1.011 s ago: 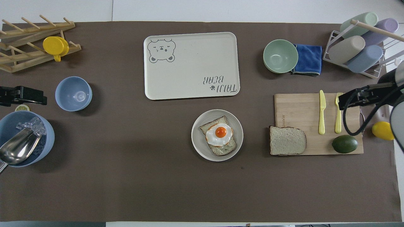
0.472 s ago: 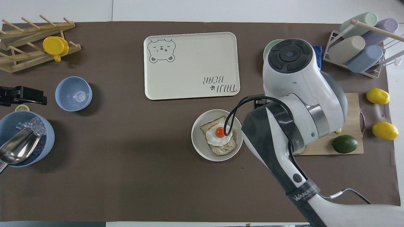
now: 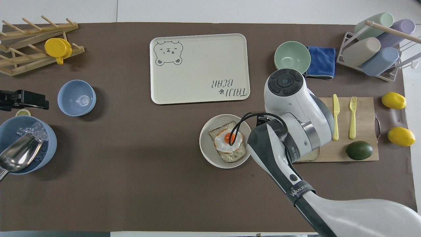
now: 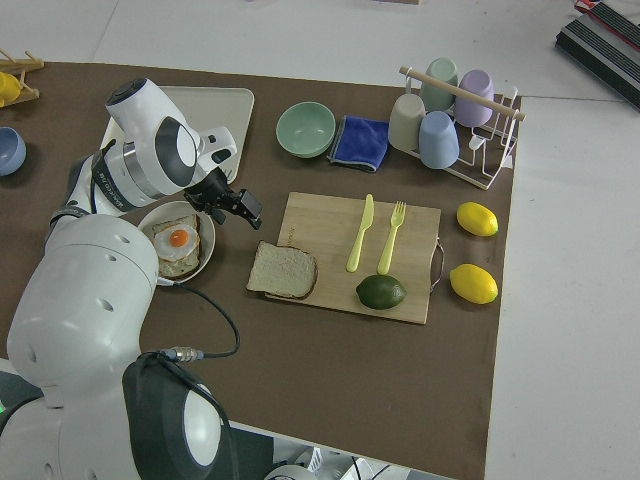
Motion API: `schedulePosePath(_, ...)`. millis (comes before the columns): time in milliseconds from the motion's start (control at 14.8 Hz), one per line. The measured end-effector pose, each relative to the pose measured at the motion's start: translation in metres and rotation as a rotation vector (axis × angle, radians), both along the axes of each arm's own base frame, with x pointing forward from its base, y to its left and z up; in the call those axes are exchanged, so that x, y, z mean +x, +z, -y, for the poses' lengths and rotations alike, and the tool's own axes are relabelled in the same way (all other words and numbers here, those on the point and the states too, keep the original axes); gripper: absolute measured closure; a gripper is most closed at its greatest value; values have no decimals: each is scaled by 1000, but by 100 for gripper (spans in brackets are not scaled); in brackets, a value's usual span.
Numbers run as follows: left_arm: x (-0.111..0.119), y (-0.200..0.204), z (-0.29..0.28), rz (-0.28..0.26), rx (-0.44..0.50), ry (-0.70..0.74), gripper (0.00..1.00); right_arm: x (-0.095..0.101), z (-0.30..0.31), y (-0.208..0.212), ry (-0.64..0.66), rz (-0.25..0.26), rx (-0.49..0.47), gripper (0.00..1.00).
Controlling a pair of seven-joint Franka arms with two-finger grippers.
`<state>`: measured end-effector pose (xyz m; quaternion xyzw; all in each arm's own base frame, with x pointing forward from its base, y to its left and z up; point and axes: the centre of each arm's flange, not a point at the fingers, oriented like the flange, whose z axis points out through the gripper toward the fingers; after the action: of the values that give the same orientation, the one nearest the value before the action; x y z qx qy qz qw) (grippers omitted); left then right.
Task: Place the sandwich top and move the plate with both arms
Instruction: 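Carry the bread slice over the egg plate with the right gripper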
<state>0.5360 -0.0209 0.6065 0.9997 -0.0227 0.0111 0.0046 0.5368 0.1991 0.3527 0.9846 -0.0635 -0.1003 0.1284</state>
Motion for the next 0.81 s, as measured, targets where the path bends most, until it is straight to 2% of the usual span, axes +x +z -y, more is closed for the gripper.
schedulePosePath(337,0,0,0,0,0,0,0,-19,11,-24,-7,-54,-18,0)
schedulePosePath(674,0,0,0,0,0,0,0,-31,15,-39,-6,-32,-2,0)
schedulePosePath(742,0,0,0,0,0,0,0,-35,16,-43,-5,-34,-2,7)
schedulePosePath(809,0,0,0,0,0,0,0,-38,17,-46,-5,-37,-3,19)
